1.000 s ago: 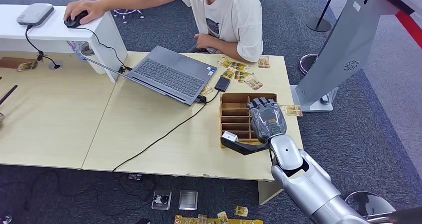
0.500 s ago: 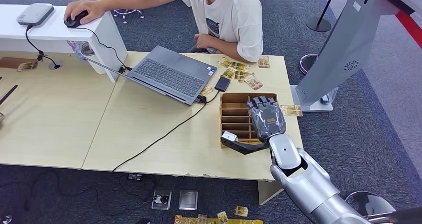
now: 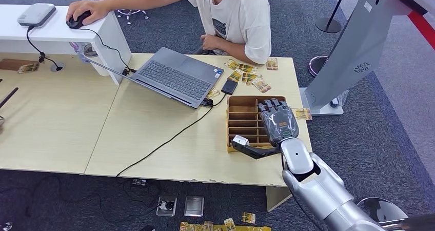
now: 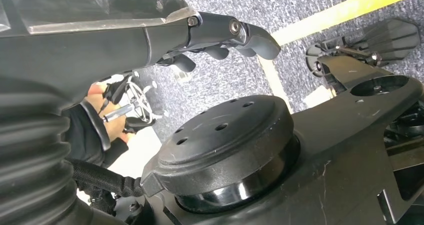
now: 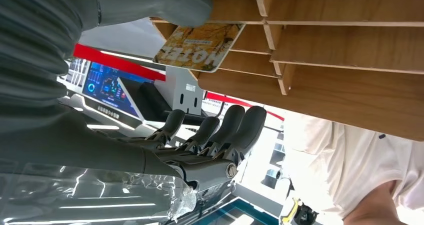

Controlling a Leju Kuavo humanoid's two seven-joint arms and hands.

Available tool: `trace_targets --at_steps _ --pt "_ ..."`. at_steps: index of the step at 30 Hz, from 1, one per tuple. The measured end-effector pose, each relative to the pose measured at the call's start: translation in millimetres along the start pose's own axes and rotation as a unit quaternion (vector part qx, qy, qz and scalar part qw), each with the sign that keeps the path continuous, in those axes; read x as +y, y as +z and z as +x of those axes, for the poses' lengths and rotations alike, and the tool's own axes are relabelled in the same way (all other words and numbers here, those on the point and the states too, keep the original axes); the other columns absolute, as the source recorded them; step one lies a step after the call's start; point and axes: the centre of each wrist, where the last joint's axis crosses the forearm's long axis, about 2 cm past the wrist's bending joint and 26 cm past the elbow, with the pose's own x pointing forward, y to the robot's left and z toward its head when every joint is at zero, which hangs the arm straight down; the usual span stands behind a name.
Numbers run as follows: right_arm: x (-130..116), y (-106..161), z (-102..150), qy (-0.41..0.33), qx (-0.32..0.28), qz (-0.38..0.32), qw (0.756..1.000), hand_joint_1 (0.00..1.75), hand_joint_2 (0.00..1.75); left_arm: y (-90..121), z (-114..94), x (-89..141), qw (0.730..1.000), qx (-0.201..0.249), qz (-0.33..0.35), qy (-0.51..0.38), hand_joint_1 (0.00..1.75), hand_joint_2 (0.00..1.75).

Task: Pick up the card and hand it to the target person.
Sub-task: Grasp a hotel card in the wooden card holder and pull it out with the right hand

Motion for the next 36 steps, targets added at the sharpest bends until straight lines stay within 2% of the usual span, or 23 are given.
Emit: trace_targets --at_steps 18,20,22,24,36 --pt "2.7 3.6 -11.7 0.009 0.013 0.004 1.0 0.59 1.75 0.0 0.0 0.0 1.0 0.001 0.001 -0.008 0.0 1.75" --pt "2.8 4.2 -11.6 0.008 0.012 0.004 1.0 0.73 1.75 0.0 0.0 0.0 1.0 0.001 0.001 -0.008 0.0 1.75" --pt "2.8 4.7 -11.5 0.008 0.012 0.003 1.0 1.13 1.75 0.0 0.0 -0.1 1.0 0.001 0.001 -0.008 0.0 1.75" --pt "2.9 5.2 -11.3 0.008 0.011 0.003 1.0 1.4 1.75 0.0 0.0 0.0 1.0 0.001 0.001 -0.008 0.0 1.75" --pt "0.9 5.1 -10.2 0.006 0.006 -0.001 1.0 1.55 1.75 0.0 -0.1 0.2 1.0 0.001 0.001 -0.008 0.0 1.75"
